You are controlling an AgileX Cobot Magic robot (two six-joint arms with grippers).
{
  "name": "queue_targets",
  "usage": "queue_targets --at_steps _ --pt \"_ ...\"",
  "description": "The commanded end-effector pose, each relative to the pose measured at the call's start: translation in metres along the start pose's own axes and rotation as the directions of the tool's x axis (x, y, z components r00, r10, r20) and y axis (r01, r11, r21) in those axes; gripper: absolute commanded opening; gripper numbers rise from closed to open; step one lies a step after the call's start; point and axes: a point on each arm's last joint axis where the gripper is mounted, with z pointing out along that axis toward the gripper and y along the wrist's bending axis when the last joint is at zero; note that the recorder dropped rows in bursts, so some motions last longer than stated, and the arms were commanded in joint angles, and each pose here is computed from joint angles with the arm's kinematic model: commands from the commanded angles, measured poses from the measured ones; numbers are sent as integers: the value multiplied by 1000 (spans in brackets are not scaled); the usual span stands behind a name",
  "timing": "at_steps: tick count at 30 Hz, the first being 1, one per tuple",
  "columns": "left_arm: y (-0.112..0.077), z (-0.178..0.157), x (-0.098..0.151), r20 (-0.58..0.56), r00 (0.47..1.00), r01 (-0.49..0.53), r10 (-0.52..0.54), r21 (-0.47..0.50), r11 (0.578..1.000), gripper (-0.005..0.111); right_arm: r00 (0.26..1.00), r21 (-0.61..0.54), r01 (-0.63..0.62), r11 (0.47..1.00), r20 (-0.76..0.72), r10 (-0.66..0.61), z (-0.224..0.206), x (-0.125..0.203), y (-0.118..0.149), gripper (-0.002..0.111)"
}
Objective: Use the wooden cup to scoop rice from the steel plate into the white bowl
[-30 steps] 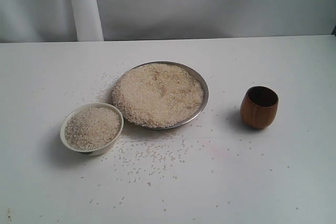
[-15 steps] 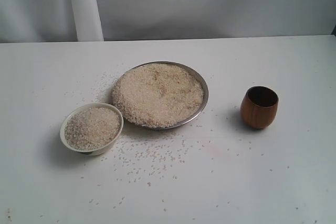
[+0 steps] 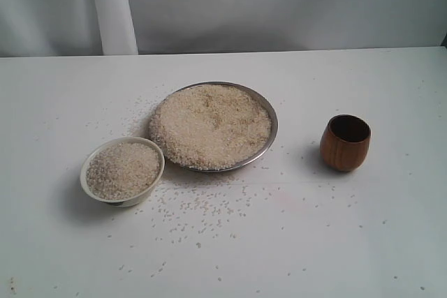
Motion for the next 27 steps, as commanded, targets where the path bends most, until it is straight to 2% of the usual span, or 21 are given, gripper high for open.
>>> queue_targets --at_steps 1,16,25,27 --pt "0 0 0 0 1000 3 -3 5 1000 0 998 30 -48 998 -35 49 0 7 -1 15" --pt "0 0 0 0 1000 3 -3 5 1000 0 981 -39 21 999 -193 -29 -1 21 2 15" --pt "0 0 0 0 1000 3 -3 5 1000 0 976 -40 21 999 -214 -29 -2 23 2 15" --pt "0 0 0 0 1000 3 -3 5 1000 0 976 -43 -29 999 -215 19 -2 23 4 15"
